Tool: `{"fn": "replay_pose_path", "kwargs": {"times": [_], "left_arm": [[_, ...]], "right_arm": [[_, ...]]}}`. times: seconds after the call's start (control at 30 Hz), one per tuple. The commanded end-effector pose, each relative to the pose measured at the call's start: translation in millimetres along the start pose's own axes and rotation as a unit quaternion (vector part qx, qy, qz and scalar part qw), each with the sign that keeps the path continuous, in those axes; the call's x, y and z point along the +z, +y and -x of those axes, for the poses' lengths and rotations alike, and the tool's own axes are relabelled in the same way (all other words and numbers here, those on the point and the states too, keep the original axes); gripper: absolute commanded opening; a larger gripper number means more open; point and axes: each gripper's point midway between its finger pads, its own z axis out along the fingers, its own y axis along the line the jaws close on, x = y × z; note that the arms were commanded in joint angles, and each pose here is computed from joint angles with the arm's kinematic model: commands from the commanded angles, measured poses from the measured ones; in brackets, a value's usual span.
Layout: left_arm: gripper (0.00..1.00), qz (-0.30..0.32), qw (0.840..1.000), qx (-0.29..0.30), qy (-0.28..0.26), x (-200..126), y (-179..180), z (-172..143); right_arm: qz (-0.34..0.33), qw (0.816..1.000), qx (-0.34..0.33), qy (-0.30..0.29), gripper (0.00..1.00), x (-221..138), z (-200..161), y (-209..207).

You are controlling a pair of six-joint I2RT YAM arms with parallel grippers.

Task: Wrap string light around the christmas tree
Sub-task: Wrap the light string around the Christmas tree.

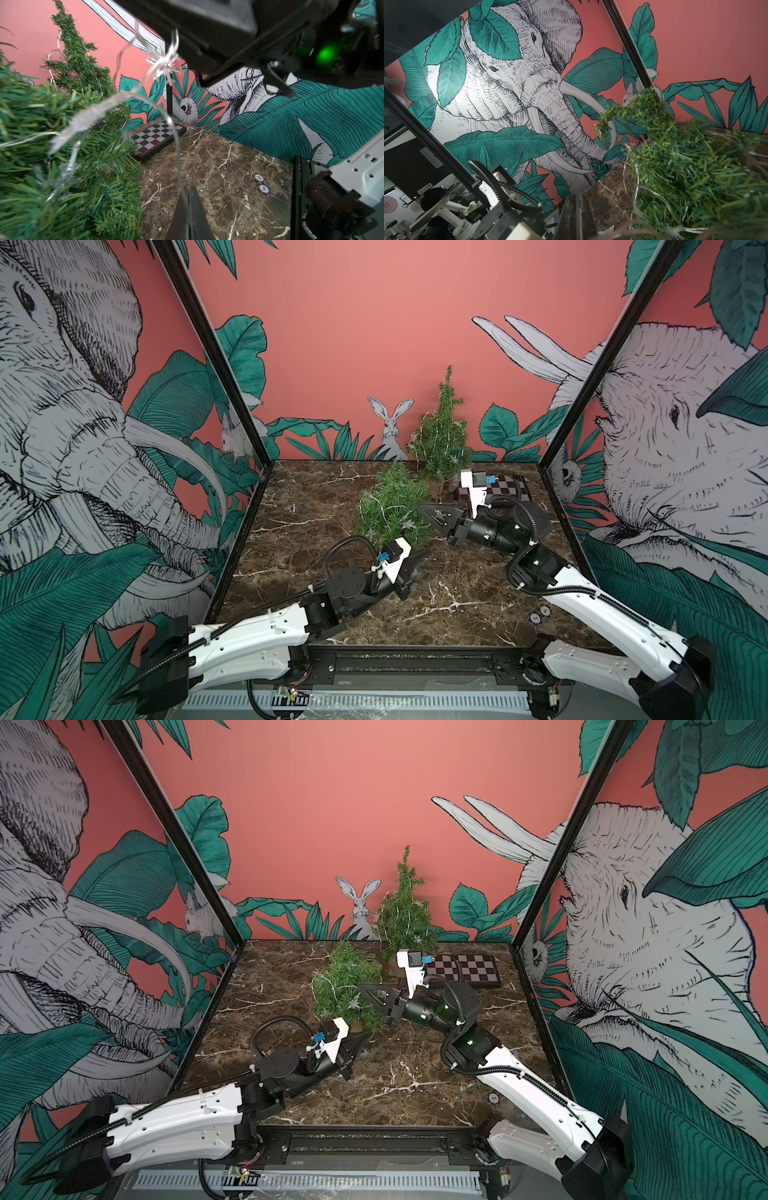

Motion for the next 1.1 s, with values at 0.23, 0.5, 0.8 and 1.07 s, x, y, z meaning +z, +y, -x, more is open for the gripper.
{"fn": "replay_pose_path", "kwargs": {"times": [0.23, 0.5, 0.8, 1.07], "left_arm": [[0.00, 0.045, 0.998, 0.016, 0.028, -75, 30, 11], [0.00, 0.103, 0.992, 0.033, 0.068, -106, 56, 9], [0.00, 0.255, 0.960, 0.069, 0.092, -136, 108, 22], [0.00, 0.322, 0.935, 0.064, 0.132, -126, 128, 22]], "right_arm": [[-0.015, 0.999, 0.032, -0.002, 0.07, 8, -28, -31], [-0.027, 0.998, 0.054, 0.019, 0.44, 18, -56, -57], [-0.074, 0.995, 0.011, 0.062, 0.67, 1, -75, -66], [-0.085, 0.992, -0.064, 0.066, 0.70, -19, -82, -63]]}}
